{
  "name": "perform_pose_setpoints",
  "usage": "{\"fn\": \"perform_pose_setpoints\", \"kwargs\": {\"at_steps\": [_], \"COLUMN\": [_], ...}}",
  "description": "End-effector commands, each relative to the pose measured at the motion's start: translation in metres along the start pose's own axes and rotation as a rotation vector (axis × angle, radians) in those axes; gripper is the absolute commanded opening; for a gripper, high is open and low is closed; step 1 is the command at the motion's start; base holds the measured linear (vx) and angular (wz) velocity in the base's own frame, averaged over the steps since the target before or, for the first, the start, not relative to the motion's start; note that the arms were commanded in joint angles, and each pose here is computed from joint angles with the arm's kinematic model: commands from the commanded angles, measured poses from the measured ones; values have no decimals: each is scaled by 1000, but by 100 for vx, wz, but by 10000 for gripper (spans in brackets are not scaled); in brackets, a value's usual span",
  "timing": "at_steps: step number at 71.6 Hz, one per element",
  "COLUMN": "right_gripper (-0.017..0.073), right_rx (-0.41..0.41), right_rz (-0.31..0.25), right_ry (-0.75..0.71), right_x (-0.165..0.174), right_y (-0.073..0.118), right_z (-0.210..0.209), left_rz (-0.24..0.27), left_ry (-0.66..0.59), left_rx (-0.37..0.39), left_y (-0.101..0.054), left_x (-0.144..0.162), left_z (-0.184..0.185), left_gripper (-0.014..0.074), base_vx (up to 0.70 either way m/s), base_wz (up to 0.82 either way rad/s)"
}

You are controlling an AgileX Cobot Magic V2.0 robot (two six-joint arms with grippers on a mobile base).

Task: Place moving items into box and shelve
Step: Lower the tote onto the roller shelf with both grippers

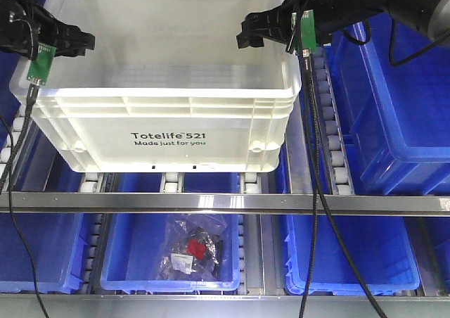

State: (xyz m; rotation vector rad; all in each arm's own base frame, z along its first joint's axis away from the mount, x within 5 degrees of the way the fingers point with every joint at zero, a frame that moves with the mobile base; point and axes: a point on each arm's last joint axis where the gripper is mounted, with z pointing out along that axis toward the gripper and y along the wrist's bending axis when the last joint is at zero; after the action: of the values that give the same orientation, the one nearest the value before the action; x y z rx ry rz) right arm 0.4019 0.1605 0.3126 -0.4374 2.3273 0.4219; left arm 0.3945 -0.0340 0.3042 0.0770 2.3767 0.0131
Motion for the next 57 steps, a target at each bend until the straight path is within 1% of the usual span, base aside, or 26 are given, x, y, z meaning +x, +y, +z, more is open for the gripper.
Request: {"fn": "perform_pose_setpoints", "kwargs": {"at_steps": [1, 5, 12, 29, 42, 49, 57], "right_gripper": [715, 706, 683, 621, 588, 578, 578], "right_rx": [1, 15, 24, 22, 18, 9, -2], "right_rz": [-30, -47, -60, -70, -67, -61, -63], "right_ry": [-223, -238, -266, -295, -299, -268, -205], "right_x": [-32, -34, -37, -41, -41, -38, -33], "right_y": [11, 10, 11, 16, 17, 18, 19], "right_z": [-42, -46, -55, -75, -81, -80, -79], "left_rz": [2, 1, -2, -5, -5, -6, -19], "left_ry": [-169, -184, -205, -240, -278, -279, -245], "left_rx": [10, 11, 13, 12, 12, 11, 17], "left_y": [-2, -2, -1, 0, 1, 2, 1], "left_x": [-23, -25, -27, -30, -33, -33, -29], "left_z": [-29, -31, -38, -59, -79, -84, -88], "left_gripper": [592, 592, 592, 592, 592, 592, 592], "base_vx": [0, 0, 0, 0, 0, 0, 0], "base_wz": [0, 0, 0, 0, 0, 0, 0]}}
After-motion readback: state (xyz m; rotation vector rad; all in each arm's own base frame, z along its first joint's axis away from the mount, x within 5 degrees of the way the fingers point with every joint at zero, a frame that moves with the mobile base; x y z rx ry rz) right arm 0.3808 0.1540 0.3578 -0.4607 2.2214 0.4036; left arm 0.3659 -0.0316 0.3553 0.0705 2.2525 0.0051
